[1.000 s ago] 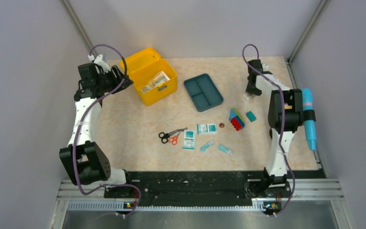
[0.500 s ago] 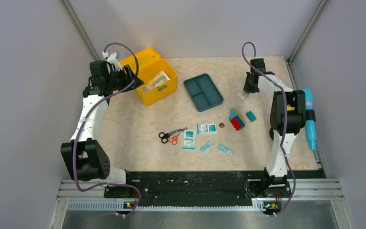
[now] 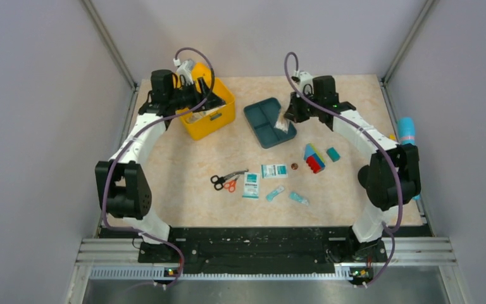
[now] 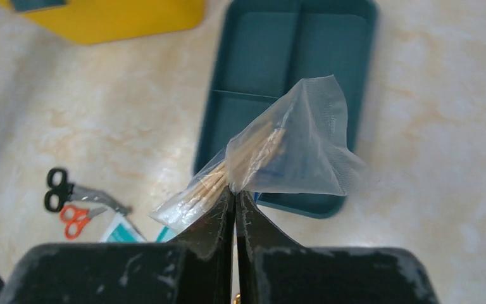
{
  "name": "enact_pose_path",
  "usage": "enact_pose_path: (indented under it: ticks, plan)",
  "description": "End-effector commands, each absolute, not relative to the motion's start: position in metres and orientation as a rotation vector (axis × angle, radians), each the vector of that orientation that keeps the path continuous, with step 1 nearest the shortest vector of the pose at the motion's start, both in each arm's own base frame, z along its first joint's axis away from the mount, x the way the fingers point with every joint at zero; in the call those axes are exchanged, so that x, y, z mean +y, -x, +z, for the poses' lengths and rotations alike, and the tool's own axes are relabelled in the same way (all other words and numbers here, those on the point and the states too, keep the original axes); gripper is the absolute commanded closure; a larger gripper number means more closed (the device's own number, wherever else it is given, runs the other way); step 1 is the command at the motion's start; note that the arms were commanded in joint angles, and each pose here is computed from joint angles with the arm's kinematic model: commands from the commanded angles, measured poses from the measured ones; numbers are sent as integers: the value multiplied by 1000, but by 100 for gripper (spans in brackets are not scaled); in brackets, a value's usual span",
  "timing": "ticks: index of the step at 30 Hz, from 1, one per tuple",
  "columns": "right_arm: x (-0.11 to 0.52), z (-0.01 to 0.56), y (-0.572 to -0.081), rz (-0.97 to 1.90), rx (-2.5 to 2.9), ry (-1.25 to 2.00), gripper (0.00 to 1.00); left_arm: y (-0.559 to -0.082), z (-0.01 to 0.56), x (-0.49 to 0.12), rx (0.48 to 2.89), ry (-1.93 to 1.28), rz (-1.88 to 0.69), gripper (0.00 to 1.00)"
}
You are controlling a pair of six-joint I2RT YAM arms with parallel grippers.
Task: Organize the medicine kit
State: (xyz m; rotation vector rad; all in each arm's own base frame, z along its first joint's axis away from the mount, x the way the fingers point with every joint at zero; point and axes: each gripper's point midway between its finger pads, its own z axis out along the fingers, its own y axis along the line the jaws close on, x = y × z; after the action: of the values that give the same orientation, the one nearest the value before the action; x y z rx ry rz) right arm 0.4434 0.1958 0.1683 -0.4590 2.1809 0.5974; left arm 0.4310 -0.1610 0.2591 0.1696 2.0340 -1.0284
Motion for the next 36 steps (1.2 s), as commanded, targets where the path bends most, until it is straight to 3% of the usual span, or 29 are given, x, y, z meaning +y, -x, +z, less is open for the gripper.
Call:
enact_pose_path:
  ticks: [1, 20, 24, 30, 31, 33, 36]
  plan:
    - [254, 225, -416, 748, 1857, 792, 100, -431, 305, -206, 1864, -312, -1283, 36]
    - [336, 267, -386, 938, 1649, 979, 100, -442, 279, -269, 1901, -472, -1254, 38]
    - [340, 264, -382, 945, 1653, 990, 100, -442, 276, -275, 1901, -490, -1266, 50]
    - [338, 260, -385, 927, 1674, 970, 100, -441, 273, -277, 1903, -495, -1283, 92]
    - [338, 257, -385, 927, 1686, 968, 98, -441, 273, -277, 1906, -491, -1279, 99]
    - [335, 252, -382, 923, 1716, 981, 73, -442, 272, -274, 1907, -483, -1258, 100]
    - [323, 250, -376, 908, 1754, 991, 51, -445, 280, -267, 1893, -482, -1210, 100]
